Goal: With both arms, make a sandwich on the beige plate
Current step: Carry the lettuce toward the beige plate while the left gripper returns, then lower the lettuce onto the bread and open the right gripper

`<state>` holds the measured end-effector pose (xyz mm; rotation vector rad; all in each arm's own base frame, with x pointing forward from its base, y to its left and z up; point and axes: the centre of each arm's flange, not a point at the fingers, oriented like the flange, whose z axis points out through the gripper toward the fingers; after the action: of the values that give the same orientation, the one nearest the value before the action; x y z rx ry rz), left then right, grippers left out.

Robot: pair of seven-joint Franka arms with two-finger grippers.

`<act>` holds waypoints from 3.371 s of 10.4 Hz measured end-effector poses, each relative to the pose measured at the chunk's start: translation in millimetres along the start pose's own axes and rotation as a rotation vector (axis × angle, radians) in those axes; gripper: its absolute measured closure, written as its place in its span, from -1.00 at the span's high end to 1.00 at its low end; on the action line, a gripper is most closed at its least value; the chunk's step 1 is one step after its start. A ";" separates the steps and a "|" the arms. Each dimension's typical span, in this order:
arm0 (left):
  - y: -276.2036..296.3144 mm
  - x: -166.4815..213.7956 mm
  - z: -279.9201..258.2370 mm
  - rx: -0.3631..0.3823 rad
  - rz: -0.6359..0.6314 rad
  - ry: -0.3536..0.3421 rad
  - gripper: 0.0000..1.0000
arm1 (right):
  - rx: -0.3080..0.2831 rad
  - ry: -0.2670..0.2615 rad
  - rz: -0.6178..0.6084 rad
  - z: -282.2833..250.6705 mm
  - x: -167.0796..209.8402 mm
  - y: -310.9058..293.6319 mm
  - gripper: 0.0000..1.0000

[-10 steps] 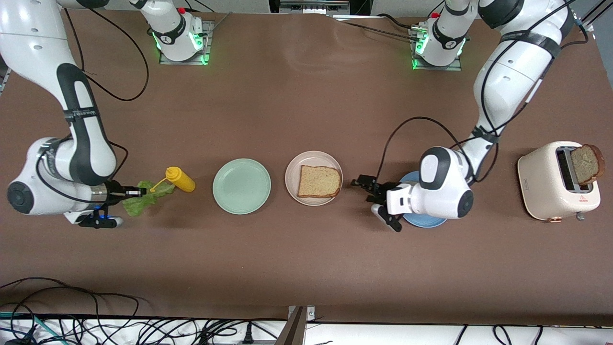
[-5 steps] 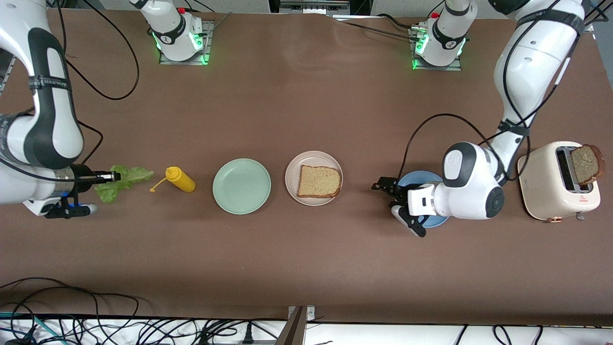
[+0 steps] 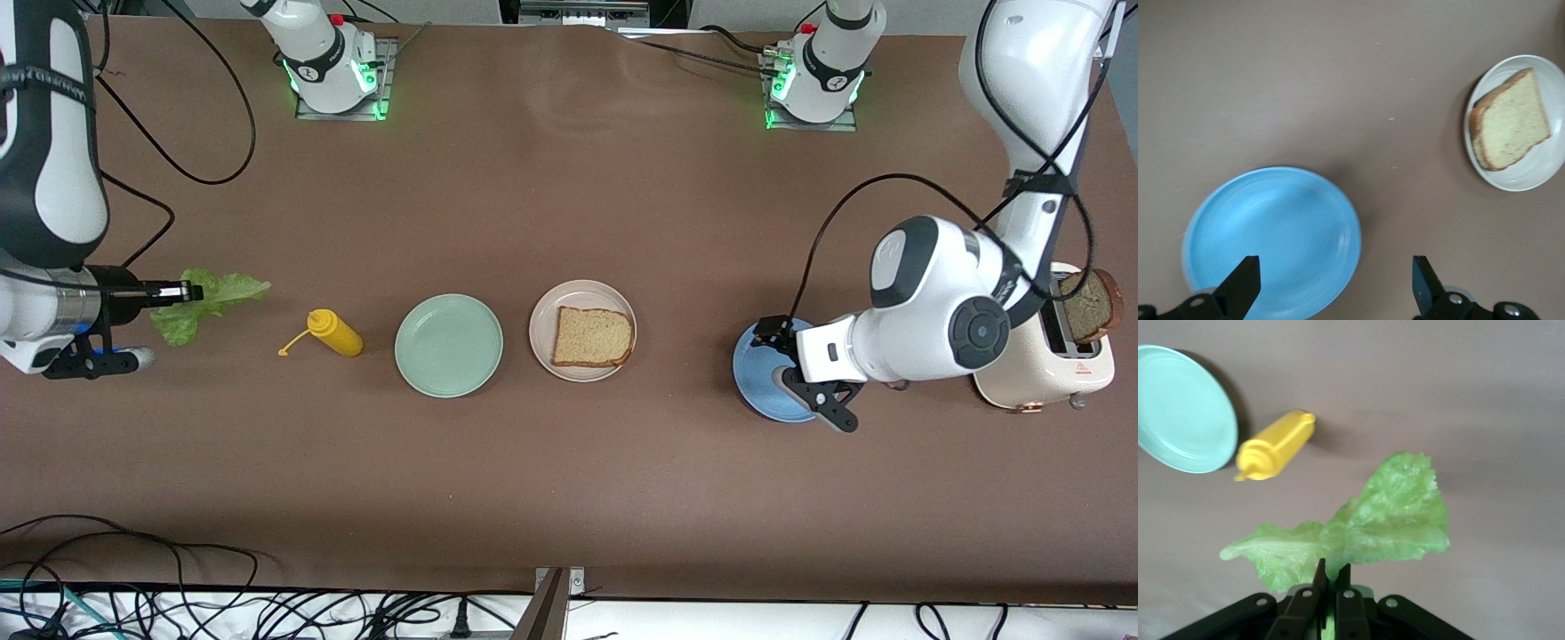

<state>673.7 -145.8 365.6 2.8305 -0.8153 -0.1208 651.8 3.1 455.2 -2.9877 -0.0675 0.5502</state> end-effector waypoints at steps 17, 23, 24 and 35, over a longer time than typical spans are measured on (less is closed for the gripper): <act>0.7 -144.2 -203.7 0.255 -0.380 0.132 1.00 | 0.142 0.341 0.298 167.0 0.0 -454.5 -0.89; 1.9 -148.2 -205.8 0.257 -0.382 0.134 1.00 | 0.172 0.353 0.288 237.5 4.0 -492.2 -0.89; 0.9 -148.8 -205.9 0.257 -0.384 0.134 1.00 | 0.156 0.359 0.288 244.1 6.3 -491.0 -0.89; -3.8 -151.3 -207.4 0.258 -0.394 0.137 1.00 | 0.109 0.387 0.302 255.1 10.0 -491.1 1.00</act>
<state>575.0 -28.2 571.4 3.1641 -0.2525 0.1318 557.7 515.5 268.2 -2.9493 0.4331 -0.0125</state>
